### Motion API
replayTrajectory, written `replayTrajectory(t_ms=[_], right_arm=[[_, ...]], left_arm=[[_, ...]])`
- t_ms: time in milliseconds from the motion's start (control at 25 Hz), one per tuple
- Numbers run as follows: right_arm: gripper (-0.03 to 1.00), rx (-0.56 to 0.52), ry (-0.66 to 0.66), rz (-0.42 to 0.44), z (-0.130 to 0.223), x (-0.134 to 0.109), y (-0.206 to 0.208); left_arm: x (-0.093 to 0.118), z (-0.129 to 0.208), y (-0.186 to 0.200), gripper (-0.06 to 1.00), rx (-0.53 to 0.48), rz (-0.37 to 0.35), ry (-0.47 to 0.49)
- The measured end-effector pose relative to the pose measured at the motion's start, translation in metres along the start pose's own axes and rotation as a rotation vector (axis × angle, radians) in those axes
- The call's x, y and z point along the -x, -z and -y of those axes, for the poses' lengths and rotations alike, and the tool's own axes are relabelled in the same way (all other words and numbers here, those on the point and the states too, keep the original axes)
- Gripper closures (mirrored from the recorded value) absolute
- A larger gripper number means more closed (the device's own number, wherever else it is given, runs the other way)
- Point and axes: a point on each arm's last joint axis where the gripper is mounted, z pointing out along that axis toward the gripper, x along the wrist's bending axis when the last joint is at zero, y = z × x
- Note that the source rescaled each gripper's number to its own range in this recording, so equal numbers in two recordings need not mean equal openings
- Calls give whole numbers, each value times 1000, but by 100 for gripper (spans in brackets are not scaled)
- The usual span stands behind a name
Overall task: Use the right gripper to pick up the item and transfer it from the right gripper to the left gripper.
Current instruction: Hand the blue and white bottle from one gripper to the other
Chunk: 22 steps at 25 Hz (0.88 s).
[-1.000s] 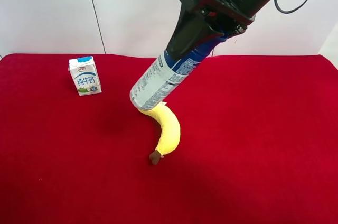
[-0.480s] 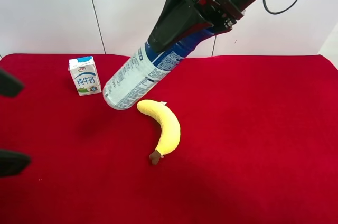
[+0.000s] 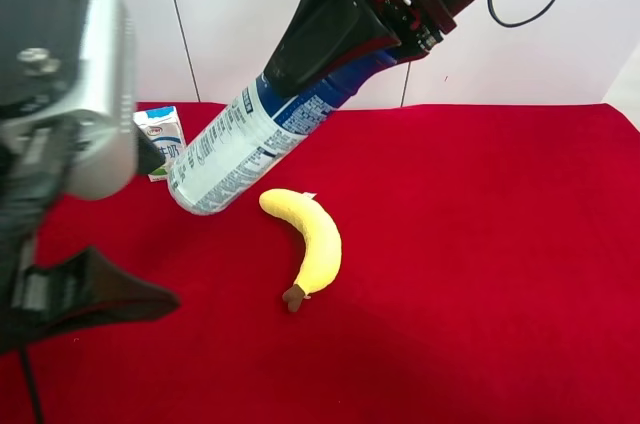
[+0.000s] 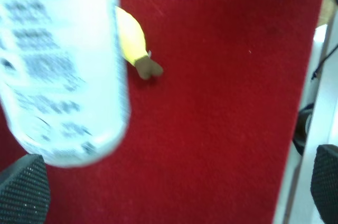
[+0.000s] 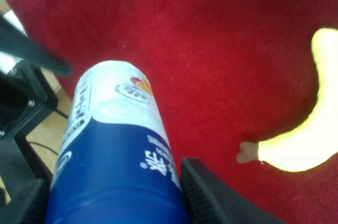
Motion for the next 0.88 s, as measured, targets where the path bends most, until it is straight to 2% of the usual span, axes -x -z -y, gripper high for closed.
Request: replayTrajectory(t_ms=[400,600,720,880], right_arm=[[96,-2,7,-39,0,-4,0],[96,6,6,-54,-1,-5,0],[96,6,6,-54,-1,-5,0],[96,3,7,-56,0,-5,0]], left_arm=[[-8,-15,-18,-6,68,-36,-2],[-9,-25,-24,-5,102,-24,22],[-11,-32,-19,7,137,-33,23],[-12,-34,-17,31,147,-37,22]])
